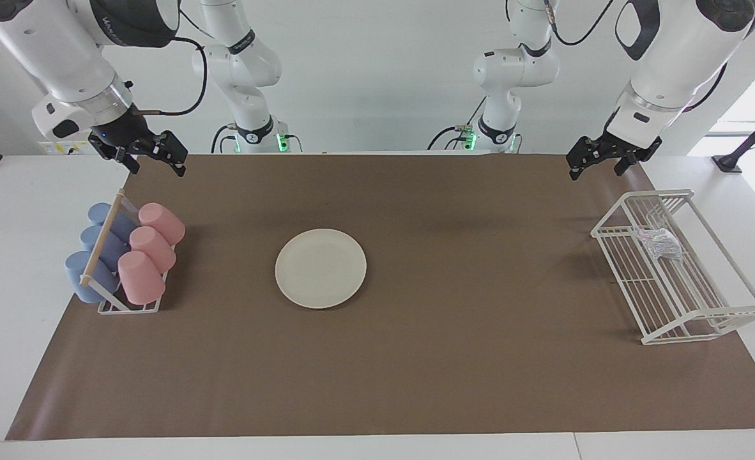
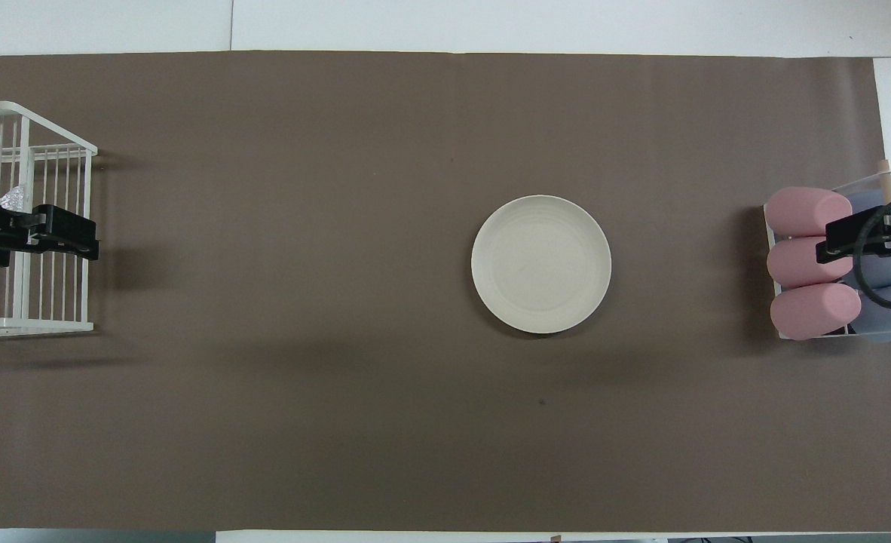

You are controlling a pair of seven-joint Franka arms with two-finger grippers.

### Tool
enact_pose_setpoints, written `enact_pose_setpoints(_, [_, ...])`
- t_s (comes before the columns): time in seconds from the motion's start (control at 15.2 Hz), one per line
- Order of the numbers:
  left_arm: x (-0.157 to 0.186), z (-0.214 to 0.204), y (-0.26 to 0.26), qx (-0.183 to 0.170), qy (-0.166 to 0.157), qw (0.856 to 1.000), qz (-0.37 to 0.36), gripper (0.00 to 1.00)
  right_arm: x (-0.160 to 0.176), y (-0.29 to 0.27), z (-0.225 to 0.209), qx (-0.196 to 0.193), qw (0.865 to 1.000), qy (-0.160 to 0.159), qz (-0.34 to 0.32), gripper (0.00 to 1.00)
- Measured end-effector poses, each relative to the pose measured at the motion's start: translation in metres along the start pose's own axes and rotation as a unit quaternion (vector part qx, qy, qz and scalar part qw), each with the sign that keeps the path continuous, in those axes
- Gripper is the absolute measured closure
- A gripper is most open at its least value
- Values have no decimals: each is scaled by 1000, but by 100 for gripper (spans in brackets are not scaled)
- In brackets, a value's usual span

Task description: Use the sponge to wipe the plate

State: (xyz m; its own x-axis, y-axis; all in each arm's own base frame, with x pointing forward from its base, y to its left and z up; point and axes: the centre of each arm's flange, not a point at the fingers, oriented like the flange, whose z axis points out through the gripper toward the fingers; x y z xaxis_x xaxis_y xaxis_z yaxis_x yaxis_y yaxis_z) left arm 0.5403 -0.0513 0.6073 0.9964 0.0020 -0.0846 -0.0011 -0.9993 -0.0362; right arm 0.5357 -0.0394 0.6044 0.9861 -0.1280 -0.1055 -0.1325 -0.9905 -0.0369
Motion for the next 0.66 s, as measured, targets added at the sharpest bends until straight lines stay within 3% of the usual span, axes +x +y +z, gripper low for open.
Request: enact_pose_setpoints(0.66, [1, -2, -5, -1, 3, 1000, -25, 0, 0, -18, 0, -1, 1000, 6, -16, 0])
